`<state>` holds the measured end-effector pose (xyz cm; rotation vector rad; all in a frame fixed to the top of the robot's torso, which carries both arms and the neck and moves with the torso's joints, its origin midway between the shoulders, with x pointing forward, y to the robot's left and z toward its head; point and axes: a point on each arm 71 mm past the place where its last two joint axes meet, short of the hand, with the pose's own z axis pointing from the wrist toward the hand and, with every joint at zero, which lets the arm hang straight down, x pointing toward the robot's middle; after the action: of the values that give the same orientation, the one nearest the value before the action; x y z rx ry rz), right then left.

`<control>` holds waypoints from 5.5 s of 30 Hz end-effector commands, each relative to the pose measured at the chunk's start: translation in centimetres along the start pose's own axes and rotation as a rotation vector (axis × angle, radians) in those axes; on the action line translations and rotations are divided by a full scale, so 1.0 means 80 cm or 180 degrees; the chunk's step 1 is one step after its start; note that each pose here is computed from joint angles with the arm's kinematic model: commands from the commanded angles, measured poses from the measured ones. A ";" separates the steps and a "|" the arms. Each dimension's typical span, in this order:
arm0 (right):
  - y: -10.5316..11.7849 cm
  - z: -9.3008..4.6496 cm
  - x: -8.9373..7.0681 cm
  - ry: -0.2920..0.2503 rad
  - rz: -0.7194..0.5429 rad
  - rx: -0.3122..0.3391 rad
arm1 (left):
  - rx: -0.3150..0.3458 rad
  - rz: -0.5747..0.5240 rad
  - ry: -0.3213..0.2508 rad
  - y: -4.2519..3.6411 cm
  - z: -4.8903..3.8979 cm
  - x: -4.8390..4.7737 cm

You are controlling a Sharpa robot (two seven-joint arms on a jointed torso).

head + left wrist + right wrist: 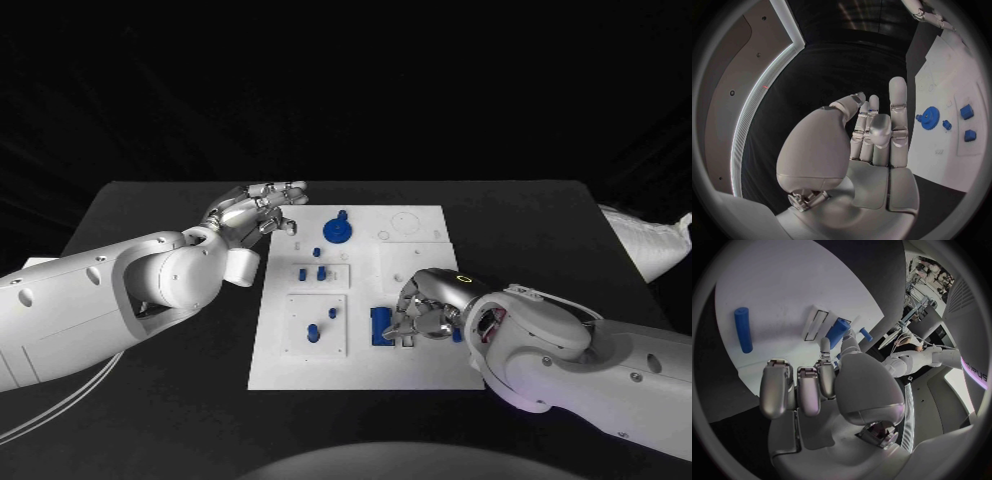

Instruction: Assemble the parts on the task board

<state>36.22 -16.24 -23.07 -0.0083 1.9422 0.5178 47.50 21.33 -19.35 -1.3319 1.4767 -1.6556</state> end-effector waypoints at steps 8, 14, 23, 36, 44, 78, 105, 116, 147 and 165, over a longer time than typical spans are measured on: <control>-0.009 -0.004 -0.005 -0.0116 -0.0094 0.0016 | 0.0010 -0.0016 0.0063 0.0011 0.000 0.002; -0.019 -0.013 -0.011 -0.0178 -0.0013 0.0069 | 0.0002 -0.0019 0.0066 0.0022 0.001 0.003; -0.069 -0.039 -0.038 -0.0280 -0.0090 0.0364 | 0.0000 -0.0018 0.0059 0.0022 -0.001 0.002; -0.103 -0.048 -0.039 -0.0168 -0.0411 0.0580 | -0.0001 -0.0021 0.0067 0.0022 -0.001 0.002; -0.099 -0.041 -0.021 -0.0064 -0.0443 0.0542 | -0.0002 -0.0020 0.0063 0.0020 -0.001 0.001; -0.079 -0.021 0.007 0.0244 -0.1128 0.0376 | -0.0017 -0.0020 0.0061 0.0023 -0.002 0.000; -0.069 -0.027 -0.005 0.0029 0.0161 0.0479 | -0.0016 -0.0022 0.0068 0.0027 -0.001 0.001; -0.056 -0.026 -0.007 -0.0016 0.0542 0.0465 | -0.0018 -0.0024 0.0075 0.0028 -0.001 0.002; -0.036 -0.004 0.012 0.0367 0.0443 0.0383 | -0.0023 -0.0031 0.0095 0.0029 -0.001 0.003; -0.033 0.000 0.012 0.0337 0.0322 0.0347 | -0.0031 -0.0032 0.0099 0.0030 -0.002 0.003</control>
<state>36.62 -18.65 -24.71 0.1728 2.0700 0.4916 47.30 21.33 -19.60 -1.3391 1.4925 -1.6590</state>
